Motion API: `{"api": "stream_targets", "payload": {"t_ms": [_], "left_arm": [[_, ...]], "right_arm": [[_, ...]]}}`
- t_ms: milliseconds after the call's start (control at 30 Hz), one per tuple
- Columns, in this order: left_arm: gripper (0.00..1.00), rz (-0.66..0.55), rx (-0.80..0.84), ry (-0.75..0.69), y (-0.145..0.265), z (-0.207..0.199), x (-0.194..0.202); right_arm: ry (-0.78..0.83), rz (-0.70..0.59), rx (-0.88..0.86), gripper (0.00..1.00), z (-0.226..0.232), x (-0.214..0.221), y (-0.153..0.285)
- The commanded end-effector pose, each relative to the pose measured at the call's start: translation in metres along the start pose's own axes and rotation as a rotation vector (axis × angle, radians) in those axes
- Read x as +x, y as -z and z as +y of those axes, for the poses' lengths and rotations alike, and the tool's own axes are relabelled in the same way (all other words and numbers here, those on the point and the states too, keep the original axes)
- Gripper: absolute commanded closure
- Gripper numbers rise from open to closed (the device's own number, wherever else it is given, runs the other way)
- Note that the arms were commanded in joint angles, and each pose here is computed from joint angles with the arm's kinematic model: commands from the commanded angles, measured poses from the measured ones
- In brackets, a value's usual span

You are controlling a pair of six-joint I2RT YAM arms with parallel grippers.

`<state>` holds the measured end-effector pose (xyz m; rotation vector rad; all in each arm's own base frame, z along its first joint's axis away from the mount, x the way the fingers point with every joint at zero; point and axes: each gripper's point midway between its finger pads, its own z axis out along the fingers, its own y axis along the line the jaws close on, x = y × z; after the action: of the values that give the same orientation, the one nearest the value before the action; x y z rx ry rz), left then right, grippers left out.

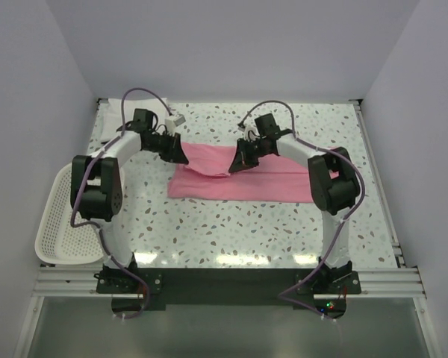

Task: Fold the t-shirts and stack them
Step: Fold the tshirt

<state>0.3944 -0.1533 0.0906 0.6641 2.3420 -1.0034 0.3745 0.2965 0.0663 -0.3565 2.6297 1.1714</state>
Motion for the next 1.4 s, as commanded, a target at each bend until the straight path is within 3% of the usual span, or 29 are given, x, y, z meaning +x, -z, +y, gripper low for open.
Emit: {"api": "stream_targets", "payload": {"t_ms": [0, 367, 633, 800, 867, 900, 967, 1067, 1200, 1367], "left_arm": [[0.9, -0.06, 0.01, -0.022, 0.0, 0.005, -0.028], [0.93, -0.105, -0.001, -0.007, -0.012, 0.019, -0.042], [0.94, -0.033, -0.069, 0.007, -0.013, 0.032, -0.015], [0.68, -0.029, -0.167, 0.02, -0.016, 0.054, -0.014], [0.64, -0.039, -0.203, -0.009, -0.01, 0.059, -0.023], [0.63, -0.044, -0.204, -0.022, -0.007, 0.056, -0.027], [0.61, -0.036, -0.199, -0.057, -0.001, 0.05, -0.027], [0.61, -0.049, -0.227, -0.112, 0.019, 0.035, -0.031], [0.61, -0.041, -0.234, -0.154, 0.034, 0.011, -0.023], [0.59, 0.164, -0.263, -0.248, 0.013, -0.027, 0.03]], "right_arm": [[0.027, -0.078, 0.0, 1.0, -0.003, -0.031, 0.01], [0.025, -0.099, 0.004, 1.0, -0.012, -0.052, 0.005], [0.012, -0.064, 0.044, 1.0, -0.023, -0.036, 0.005], [0.023, -0.004, 0.091, 1.0, -0.038, -0.024, 0.001], [0.074, 0.005, 0.094, 0.9, -0.034, -0.034, 0.007], [0.072, 0.032, 0.099, 0.76, -0.032, -0.03, 0.015], [0.129, 0.012, 0.109, 0.69, -0.024, -0.039, 0.039], [0.189, 0.007, 0.123, 0.5, -0.016, -0.039, 0.073], [0.269, 0.062, 0.178, 0.5, -0.021, -0.025, 0.106], [0.296, 0.185, 0.372, 0.53, -0.079, 0.003, 0.152]]}}
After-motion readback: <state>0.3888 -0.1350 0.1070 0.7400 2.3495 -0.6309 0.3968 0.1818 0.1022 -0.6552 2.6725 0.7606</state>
